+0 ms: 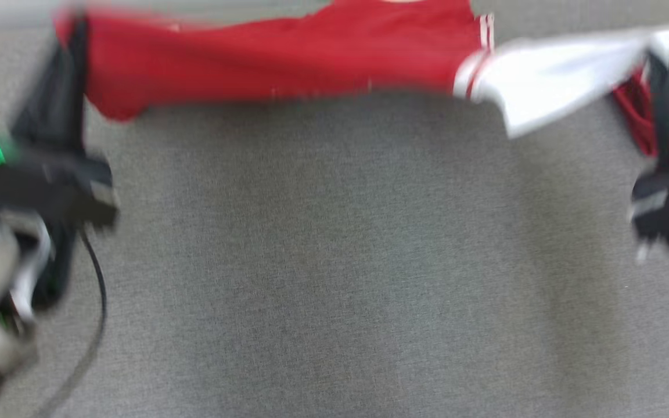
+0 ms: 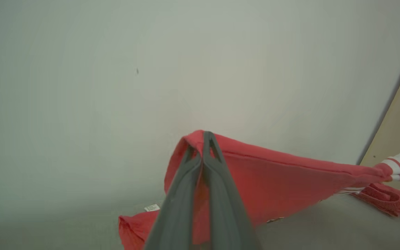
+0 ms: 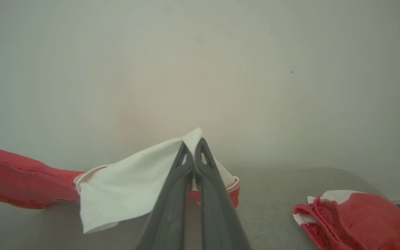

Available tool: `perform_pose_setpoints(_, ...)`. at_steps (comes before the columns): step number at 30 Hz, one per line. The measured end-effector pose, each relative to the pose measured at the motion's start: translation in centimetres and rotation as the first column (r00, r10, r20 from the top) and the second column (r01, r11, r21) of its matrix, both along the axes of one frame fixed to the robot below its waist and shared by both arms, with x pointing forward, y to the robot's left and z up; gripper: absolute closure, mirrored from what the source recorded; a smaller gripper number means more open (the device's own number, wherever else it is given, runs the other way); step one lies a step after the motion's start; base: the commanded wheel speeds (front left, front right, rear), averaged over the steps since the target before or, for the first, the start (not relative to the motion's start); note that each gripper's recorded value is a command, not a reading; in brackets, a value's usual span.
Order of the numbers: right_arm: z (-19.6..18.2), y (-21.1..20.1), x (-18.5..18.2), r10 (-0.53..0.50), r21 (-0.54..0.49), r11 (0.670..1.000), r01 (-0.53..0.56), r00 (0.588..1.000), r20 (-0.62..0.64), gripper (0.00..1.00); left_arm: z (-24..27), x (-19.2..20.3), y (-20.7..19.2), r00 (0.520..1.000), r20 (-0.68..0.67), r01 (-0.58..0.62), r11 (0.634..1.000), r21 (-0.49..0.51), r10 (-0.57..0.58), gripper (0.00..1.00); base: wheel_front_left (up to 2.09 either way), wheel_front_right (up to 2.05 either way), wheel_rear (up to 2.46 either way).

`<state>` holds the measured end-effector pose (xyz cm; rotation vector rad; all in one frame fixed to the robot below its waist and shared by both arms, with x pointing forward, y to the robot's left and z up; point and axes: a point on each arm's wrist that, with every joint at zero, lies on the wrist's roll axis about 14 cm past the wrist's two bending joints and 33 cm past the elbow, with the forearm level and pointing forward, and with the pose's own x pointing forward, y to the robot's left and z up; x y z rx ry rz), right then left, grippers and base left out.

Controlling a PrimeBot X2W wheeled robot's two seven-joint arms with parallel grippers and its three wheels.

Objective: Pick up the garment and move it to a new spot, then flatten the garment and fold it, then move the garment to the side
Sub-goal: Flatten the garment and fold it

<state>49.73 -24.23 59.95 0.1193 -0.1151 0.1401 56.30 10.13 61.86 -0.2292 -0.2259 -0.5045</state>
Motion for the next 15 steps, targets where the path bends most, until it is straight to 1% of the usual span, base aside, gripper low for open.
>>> perform_pose_setpoints(3,-1.3,0.6,-2.7,-0.009,0.03,1.0,0.011,0.999,-0.042,1.0,-2.3,-2.3,0.3,0.998,-0.062,-0.009,1.0,-0.009,0.008,1.0,0.0,0.0,0.0)
perform_pose_setpoints(4,-2.2,0.8,-4.3,-0.019,0.048,0.999,0.023,0.997,-0.075,1.0,-3.7,-3.5,0.7,0.995,-0.101,-0.021,1.0,-0.019,0.019,1.0,0.0,0.0,0.0)
perform_pose_setpoints(8,-3.8,1.2,-7.0,-0.038,0.096,0.994,0.051,0.991,-0.131,1.0,-6.0,-6.1,1.0,0.986,-0.162,-0.035,0.999,-0.03,0.03,1.0,0.0,0.0,0.0)
perform_pose_setpoints(15,-7.2,1.0,-10.8,-0.077,0.118,0.987,0.109,0.965,-0.249,1.0,-10.4,-10.1,2.0,0.959,-0.278,-0.07,0.997,-0.033,0.058,1.0,0.0,0.0,0.0)
